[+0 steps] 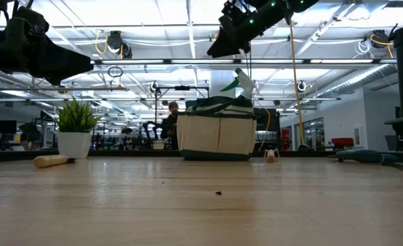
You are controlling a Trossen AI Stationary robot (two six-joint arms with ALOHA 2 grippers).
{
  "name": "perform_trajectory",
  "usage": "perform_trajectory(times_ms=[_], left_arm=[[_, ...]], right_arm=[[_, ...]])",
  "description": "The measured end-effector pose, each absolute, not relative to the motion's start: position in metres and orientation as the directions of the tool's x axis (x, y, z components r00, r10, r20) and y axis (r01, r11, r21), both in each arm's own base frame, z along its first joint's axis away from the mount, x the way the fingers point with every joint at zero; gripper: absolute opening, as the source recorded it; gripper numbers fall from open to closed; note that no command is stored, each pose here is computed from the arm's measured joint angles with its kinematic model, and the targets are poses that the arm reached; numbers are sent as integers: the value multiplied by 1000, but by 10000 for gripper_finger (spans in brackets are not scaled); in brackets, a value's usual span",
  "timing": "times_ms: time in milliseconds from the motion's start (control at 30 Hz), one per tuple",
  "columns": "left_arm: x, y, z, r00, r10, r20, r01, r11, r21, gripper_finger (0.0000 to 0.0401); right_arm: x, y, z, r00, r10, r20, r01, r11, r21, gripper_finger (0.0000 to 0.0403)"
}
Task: Pick & Place Garden tools in Gardening bag
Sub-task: Put the top brown trowel into the gardening bag
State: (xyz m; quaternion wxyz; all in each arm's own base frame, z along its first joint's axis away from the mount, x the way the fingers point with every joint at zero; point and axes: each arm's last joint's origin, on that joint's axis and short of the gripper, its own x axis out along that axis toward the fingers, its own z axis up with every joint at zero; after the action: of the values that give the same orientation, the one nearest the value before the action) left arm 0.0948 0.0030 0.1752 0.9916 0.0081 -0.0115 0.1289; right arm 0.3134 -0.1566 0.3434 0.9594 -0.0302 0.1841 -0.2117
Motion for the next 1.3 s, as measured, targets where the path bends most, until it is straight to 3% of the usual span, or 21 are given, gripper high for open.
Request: perform_trajectory(times_ms=[467,967,1300], left_arm=[[94,6,176,936,351,31,-352,935,37,170],[94,7,176,925,379,31,-381,920,95,170],[94,7,176,925,379,34,-381,918,112,170]], right_arm=[[275,-146,385,908,-343,-241,346,938,-30,110],[249,-140,397,921,-291,-259,297,955,-15,7],[240,-134,403,934,-249,-257,253,967,-20,1]])
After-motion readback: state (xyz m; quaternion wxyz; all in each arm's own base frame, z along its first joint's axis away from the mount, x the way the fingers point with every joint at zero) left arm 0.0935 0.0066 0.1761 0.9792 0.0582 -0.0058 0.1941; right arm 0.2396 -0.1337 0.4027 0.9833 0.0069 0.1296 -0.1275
